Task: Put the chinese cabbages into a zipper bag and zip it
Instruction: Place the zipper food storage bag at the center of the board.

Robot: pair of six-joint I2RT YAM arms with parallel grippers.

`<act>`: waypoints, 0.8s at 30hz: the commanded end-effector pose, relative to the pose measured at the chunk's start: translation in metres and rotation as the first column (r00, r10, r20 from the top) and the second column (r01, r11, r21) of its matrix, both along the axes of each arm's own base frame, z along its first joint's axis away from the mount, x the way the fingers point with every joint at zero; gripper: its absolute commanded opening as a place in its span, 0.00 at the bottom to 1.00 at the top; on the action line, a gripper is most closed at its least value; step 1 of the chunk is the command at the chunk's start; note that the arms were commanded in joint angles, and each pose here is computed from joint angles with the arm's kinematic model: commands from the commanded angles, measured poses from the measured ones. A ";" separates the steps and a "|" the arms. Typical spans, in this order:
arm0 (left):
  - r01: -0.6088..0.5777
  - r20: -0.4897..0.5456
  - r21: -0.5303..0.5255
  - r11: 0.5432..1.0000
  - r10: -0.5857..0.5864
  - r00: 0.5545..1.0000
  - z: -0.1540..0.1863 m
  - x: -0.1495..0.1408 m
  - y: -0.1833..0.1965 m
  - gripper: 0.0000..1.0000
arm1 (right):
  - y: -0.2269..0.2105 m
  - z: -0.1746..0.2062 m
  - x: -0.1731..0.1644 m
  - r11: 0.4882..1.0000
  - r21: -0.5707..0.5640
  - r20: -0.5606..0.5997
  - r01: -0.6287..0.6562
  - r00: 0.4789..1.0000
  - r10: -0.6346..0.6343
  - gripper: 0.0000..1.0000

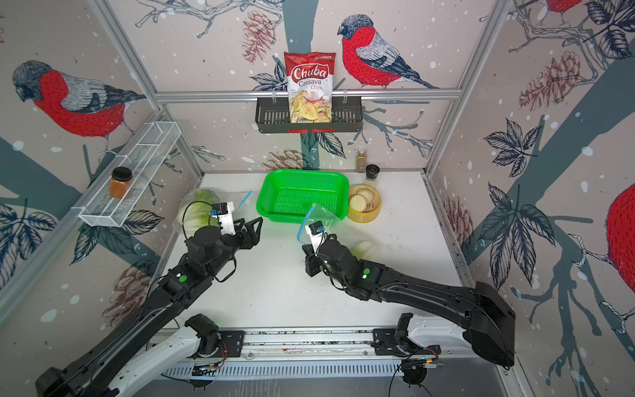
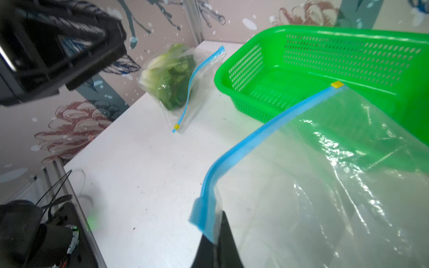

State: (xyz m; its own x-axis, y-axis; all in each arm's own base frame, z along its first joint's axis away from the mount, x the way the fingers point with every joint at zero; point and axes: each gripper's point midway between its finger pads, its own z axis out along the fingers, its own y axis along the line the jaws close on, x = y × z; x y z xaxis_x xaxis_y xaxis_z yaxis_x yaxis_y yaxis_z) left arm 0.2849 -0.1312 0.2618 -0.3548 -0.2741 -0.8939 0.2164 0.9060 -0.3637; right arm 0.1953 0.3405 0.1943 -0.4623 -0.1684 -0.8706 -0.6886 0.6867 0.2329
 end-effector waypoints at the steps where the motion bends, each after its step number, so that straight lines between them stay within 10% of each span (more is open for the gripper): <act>1: -0.070 0.007 -0.038 0.997 0.070 0.997 -0.001 -0.001 0.013 0.72 | 0.028 -0.007 -0.010 0.995 0.060 -0.029 -0.078 0.996 0.080 0.07; 7: -0.118 -0.001 -0.032 0.992 0.118 0.993 -0.006 -0.003 0.023 0.72 | 0.064 -0.037 -0.035 0.978 0.050 -0.085 -0.204 0.974 0.208 0.25; 15: -0.174 -0.036 0.000 0.985 0.174 0.984 -0.027 -0.005 0.034 0.79 | 0.052 0.001 -0.022 0.990 0.049 -0.017 -0.135 0.991 0.136 0.81; 17: -0.258 -0.020 0.019 0.966 0.258 0.966 -0.034 -0.003 0.049 0.96 | 0.035 0.021 -0.006 0.997 0.065 0.021 -0.038 0.999 0.037 0.90; 21: -0.422 0.008 0.103 0.901 0.424 0.906 -0.047 0.006 0.078 0.97 | -0.026 0.058 0.050 0.963 0.117 0.071 0.244 0.965 -0.253 1.00; 24: -0.517 0.055 0.190 0.835 0.517 0.854 -0.052 0.017 0.098 0.96 | -0.108 0.069 0.105 0.829 0.149 0.053 0.539 0.833 -0.551 1.00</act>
State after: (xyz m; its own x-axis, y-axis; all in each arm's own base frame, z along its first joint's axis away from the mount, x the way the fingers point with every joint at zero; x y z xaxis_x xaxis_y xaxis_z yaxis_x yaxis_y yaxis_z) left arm 0.2922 -0.0603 0.1945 -0.3212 -0.2754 -0.9061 -0.1756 0.9575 -0.2288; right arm 0.2662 0.2955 0.2652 -0.3969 0.1041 -0.9119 -0.4876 0.8178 0.3056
